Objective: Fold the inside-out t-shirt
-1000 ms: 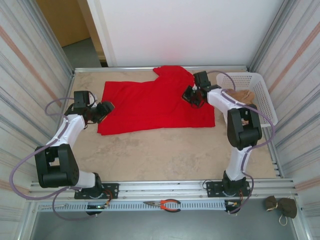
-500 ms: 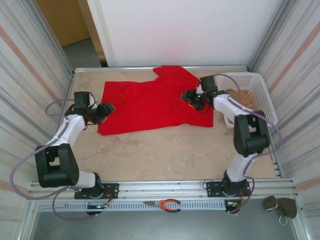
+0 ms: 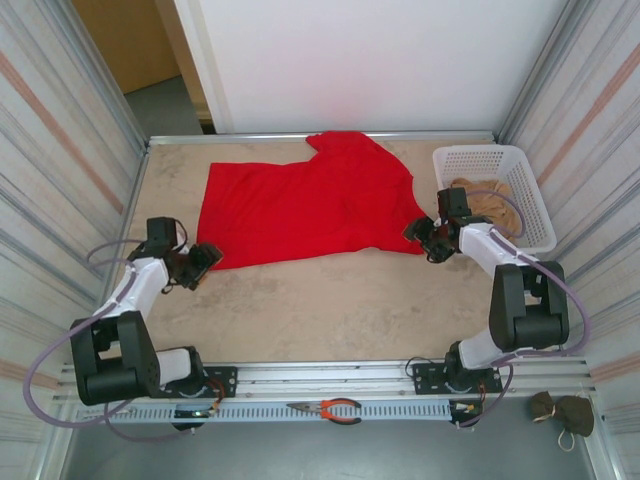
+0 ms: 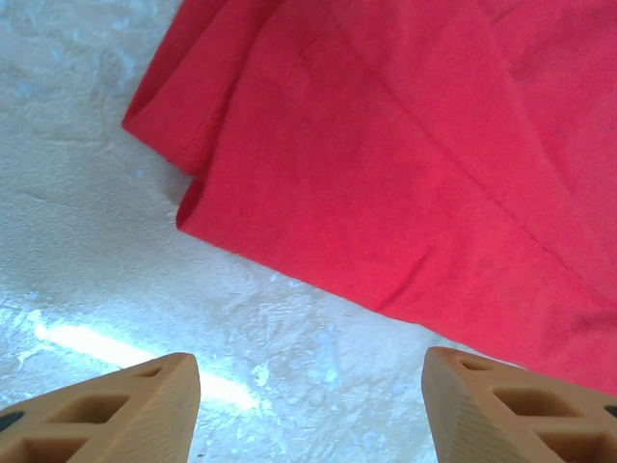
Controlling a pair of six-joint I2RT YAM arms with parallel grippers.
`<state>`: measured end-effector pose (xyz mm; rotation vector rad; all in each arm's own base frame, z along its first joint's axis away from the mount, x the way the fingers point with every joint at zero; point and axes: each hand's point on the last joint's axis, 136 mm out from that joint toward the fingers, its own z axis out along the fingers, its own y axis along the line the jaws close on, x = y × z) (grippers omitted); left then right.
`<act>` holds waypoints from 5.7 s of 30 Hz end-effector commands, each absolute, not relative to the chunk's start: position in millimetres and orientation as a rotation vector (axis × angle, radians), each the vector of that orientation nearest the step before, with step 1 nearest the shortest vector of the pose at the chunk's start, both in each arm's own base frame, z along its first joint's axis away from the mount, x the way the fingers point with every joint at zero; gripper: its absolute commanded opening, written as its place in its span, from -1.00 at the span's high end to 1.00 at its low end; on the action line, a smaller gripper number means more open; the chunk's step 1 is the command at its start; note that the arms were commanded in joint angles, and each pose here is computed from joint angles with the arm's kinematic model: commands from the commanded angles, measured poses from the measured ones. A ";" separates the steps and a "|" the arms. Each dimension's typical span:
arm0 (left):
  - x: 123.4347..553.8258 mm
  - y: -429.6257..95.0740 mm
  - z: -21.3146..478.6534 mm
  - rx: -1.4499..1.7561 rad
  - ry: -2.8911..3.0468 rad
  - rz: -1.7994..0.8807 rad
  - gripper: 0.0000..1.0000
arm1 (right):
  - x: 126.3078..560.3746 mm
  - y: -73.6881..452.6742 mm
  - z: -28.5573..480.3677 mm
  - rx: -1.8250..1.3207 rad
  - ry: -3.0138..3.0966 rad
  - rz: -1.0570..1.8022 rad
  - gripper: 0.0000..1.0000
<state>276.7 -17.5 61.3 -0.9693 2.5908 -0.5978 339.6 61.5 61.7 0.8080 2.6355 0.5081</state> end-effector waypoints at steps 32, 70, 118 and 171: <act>292.5 -6.9 54.4 -1.001 2.586 -0.538 -0.25 | 342.0 80.7 54.0 0.784 2.653 0.301 -0.32; 232.5 17.0 39.8 -1.240 2.465 -0.578 1.00 | 217.5 60.7 46.0 0.801 2.739 0.315 1.00; 298.3 8.0 92.8 -0.924 2.473 -0.624 -0.27 | 367.6 -76.4 132.1 1.149 2.290 0.554 -0.65; 536.7 4.3 37.7 -0.168 2.752 -0.068 0.22 | 298.5 142.7 25.0 0.660 2.827 0.544 -0.35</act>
